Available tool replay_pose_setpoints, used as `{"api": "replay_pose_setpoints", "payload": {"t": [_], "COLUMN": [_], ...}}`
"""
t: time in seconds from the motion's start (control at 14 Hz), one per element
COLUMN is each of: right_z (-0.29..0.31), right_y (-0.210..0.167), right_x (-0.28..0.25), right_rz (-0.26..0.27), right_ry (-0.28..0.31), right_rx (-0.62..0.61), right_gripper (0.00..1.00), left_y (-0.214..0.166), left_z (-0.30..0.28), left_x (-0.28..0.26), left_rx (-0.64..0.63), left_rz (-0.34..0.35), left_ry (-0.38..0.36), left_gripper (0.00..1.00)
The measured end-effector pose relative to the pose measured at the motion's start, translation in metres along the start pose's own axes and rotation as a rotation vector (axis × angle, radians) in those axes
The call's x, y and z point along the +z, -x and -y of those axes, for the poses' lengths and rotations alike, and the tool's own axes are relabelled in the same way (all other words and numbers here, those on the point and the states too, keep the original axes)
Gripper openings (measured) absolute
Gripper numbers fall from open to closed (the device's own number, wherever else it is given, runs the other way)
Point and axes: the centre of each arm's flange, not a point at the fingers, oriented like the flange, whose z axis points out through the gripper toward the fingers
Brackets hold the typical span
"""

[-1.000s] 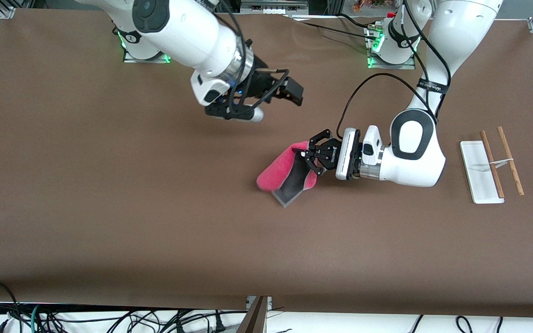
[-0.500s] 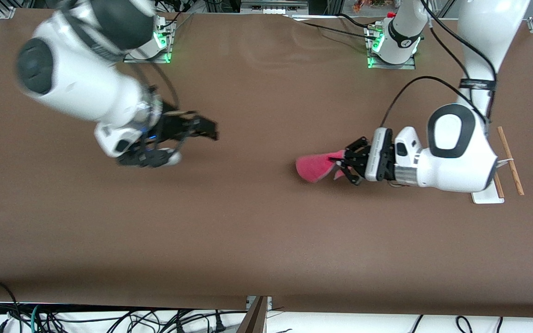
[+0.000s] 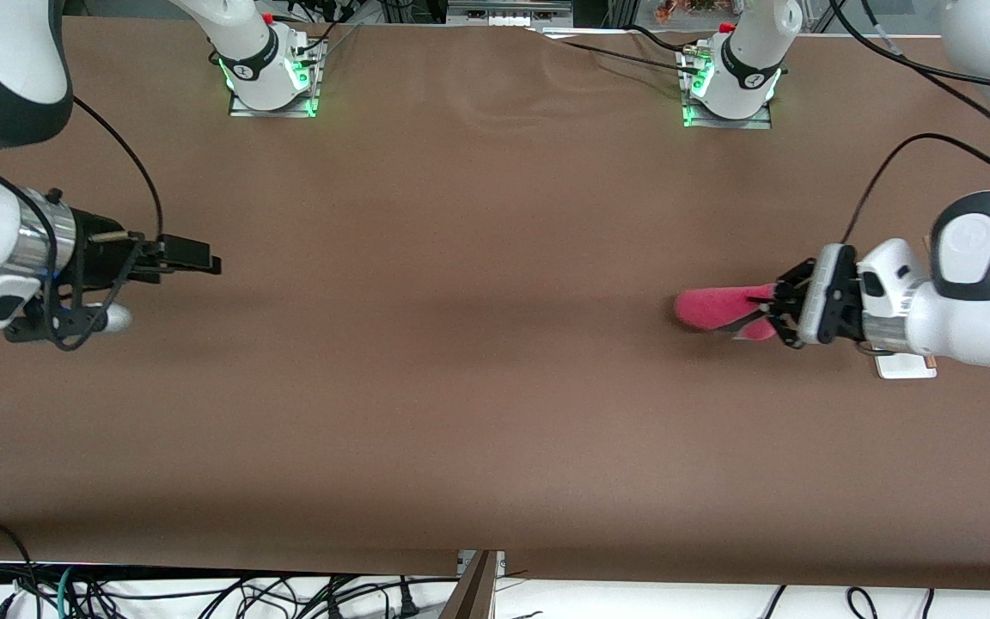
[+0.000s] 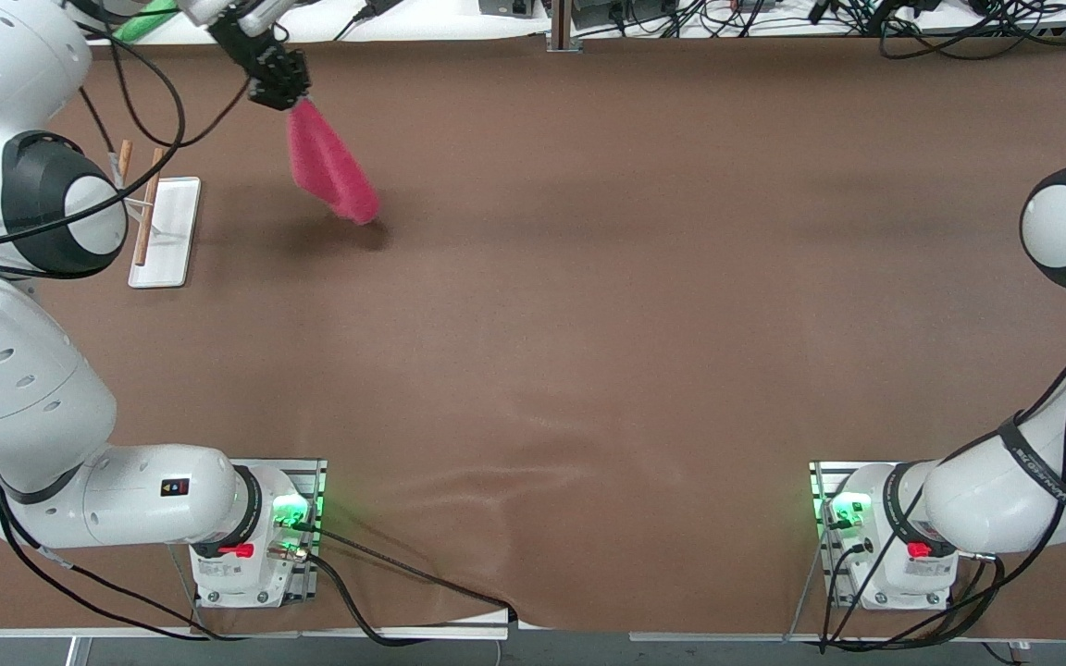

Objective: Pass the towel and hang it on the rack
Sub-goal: 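Carry the towel with the left gripper over the wooden rods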

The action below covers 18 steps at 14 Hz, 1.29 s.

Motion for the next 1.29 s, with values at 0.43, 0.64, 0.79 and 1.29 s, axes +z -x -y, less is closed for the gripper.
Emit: {"api": "replay_pose_setpoints", "payload": {"t": [0.43, 0.64, 0.79, 1.29], "right_z": [-0.004, -0.003, -0.004, -0.032], "right_y": [0.072, 0.079, 0.073, 0.068], "right_x": [-0.032, -0.028, -0.017, -0.007], "right_rz": [-0.05, -0.058, -0.041, -0.001], "right_ry": [0.154, 0.153, 0.155, 0.156], "right_rx": [-0.008, -0.014, -0.003, 0.093], "right_gripper": [1.0, 1.0, 1.0, 1.0], "left_y": [0.165, 0.221, 0.255, 0.368], "left_z": [-0.066, -0.105, -0.12, -0.147], "left_x": [-0.077, -0.119, -0.123, -0.099], "left_rx": [-0.25, -0.36, -0.418, -0.509], "left_rz": [0.174, 0.228, 0.236, 0.238], "left_ry": [-0.06, -0.13, -0.15, -0.215], "left_gripper": [0.02, 0.02, 0.02, 0.02]}}
